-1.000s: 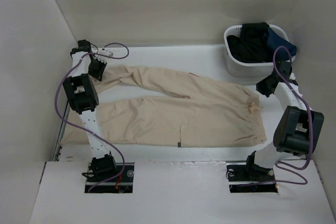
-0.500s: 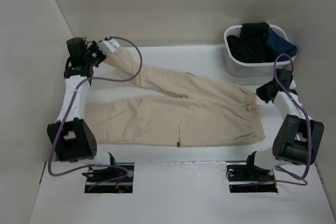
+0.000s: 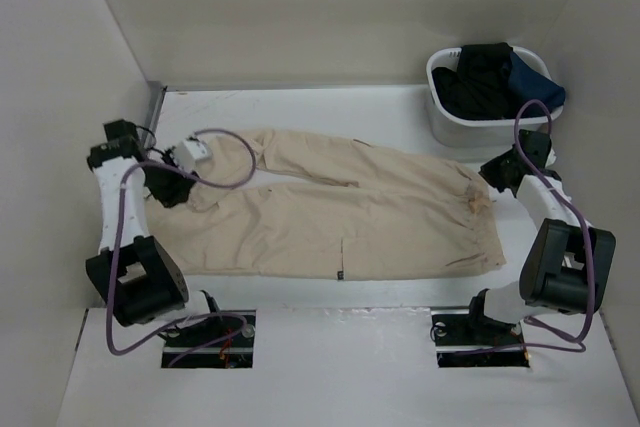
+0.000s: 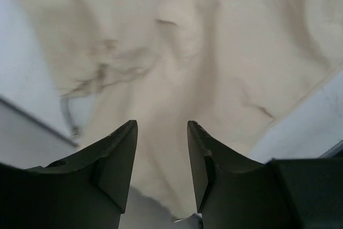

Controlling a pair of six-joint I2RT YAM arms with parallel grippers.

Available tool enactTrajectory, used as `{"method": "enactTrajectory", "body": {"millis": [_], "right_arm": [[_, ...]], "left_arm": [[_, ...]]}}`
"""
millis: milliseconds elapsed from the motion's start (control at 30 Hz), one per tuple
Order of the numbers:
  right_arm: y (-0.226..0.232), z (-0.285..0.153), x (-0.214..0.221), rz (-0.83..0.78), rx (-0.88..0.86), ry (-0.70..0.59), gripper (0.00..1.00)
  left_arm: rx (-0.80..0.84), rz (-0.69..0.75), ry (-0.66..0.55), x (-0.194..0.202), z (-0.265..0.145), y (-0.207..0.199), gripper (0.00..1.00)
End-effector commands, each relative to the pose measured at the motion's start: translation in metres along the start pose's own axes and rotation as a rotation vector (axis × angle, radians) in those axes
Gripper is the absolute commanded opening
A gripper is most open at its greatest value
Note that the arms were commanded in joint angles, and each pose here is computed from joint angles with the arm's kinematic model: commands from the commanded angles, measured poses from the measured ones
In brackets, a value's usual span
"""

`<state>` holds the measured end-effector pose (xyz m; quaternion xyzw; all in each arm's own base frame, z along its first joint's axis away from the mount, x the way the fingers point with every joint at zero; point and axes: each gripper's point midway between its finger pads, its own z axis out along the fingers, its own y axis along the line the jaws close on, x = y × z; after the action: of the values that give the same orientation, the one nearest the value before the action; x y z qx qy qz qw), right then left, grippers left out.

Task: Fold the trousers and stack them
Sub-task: Flatten the trousers out, then fold the trousers

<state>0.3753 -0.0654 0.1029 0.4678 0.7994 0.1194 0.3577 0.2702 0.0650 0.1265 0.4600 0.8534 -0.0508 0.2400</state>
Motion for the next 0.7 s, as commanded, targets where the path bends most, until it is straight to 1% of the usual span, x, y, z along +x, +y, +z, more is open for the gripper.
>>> {"method": "enactTrajectory", "body": {"millis": [0,67,133,233,300,333,467,667], "right_arm": [[0.02,0.0,-0.016,-0.001,-0.058,-0.05,0.0],[0.02,0.002,-0.015,-0.003,-0.056,-0.047,0.0],[0.017,0.003,-0.013,-0.004,-0.048,-0.044,0.0],[0.015,0.009,-0.01,-0.003,-0.04,-0.035,0.01],[0.015,0.014,-0.006,-0.001,-0.041,-0.011,0.02],[0.016,0.017,-0.004,-0.003,-0.042,0.003,0.02],[0.019,0.025,-0.002,-0.02,-0.032,0.041,0.03],[0.012,0.028,-0.006,-0.029,0.026,0.053,0.04]], "left_arm": [[-0.005,-0.138,-0.214,-0.051,-0.06,0.028,0.43],[-0.046,-0.296,-0.282,-0.061,-0.069,0.065,0.46],[-0.095,-0.461,-0.296,-0.059,-0.064,0.104,0.46],[-0.235,-0.623,-0.226,-0.038,-0.036,0.161,0.48],[-0.335,-0.649,-0.154,-0.024,-0.013,0.19,0.52],[-0.358,-0.644,-0.118,-0.019,-0.002,0.197,0.54],[-0.309,-0.615,0.029,-0.003,0.047,0.196,0.57],[-0.189,-0.616,0.21,0.042,0.093,0.169,0.55]]}}
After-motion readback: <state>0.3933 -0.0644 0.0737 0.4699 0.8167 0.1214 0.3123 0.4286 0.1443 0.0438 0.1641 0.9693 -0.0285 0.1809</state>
